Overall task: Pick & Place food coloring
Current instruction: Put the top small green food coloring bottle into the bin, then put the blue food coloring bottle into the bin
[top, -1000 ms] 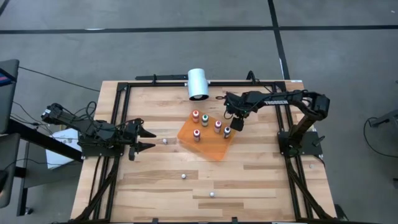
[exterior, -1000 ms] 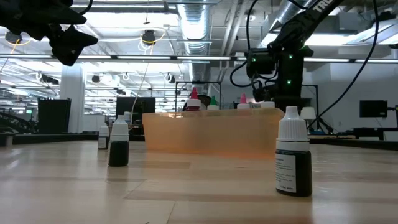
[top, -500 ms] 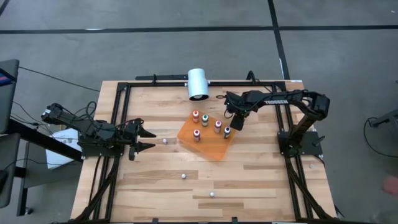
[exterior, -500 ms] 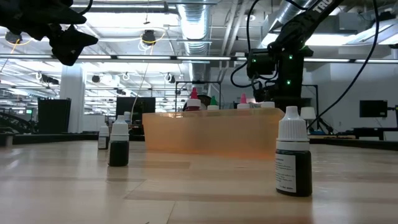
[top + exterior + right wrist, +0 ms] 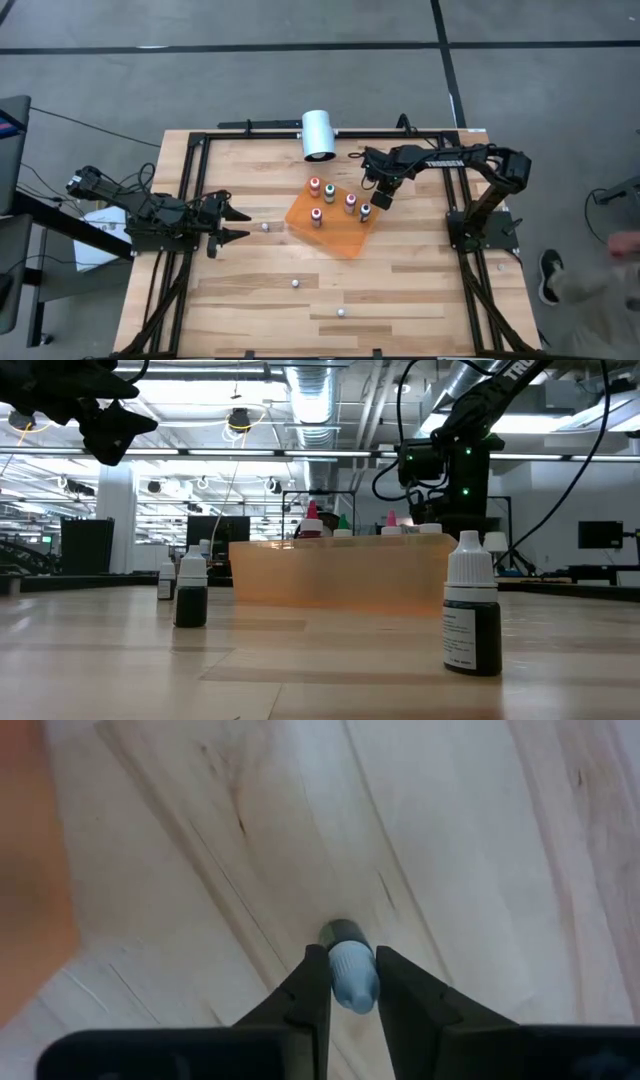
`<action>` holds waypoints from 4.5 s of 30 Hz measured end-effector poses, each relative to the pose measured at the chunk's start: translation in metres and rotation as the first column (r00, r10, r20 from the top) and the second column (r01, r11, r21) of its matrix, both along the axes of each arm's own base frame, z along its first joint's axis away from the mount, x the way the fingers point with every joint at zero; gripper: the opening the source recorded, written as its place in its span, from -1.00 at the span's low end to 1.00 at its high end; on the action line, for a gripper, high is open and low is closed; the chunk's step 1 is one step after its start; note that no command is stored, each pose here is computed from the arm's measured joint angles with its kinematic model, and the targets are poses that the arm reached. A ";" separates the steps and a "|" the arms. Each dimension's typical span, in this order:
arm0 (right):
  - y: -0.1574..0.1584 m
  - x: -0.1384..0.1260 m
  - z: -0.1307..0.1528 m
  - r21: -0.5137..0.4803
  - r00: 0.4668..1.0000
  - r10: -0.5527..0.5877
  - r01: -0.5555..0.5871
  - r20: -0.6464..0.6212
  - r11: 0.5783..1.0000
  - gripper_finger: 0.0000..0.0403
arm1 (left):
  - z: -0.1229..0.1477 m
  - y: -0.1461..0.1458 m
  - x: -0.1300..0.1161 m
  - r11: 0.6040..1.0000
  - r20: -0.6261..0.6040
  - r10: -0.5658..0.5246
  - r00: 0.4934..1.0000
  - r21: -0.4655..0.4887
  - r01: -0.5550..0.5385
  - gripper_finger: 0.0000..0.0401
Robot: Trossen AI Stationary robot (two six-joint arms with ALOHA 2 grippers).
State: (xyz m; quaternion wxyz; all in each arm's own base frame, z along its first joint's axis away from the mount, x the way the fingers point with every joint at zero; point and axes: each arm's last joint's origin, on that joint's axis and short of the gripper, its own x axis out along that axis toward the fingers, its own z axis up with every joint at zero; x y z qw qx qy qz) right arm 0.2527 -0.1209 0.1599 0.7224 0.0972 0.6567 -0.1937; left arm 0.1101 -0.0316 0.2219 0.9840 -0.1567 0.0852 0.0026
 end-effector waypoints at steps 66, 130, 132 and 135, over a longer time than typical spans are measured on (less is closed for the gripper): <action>0.165 0.138 0.084 -0.071 0.958 0.176 -0.164 0.226 0.984 -0.72 | -0.011 -0.004 -0.003 0.989 -0.124 -0.142 0.982 -0.062 0.135 0.03; 0.146 0.153 0.003 -0.142 0.997 0.074 -0.069 0.031 0.987 -0.29 | -0.018 -0.004 -0.006 0.979 -0.195 -0.205 0.959 -0.061 0.196 0.03; 0.145 0.150 0.012 -0.149 0.997 0.072 -0.066 0.036 0.987 -0.28 | -0.018 -0.004 -0.006 0.979 -0.194 -0.204 0.959 -0.061 0.196 0.03; 0.144 0.141 0.037 -0.154 0.995 0.066 -0.054 0.070 0.987 -0.28 | -0.017 -0.004 -0.006 0.979 -0.192 -0.204 0.960 -0.062 0.196 0.03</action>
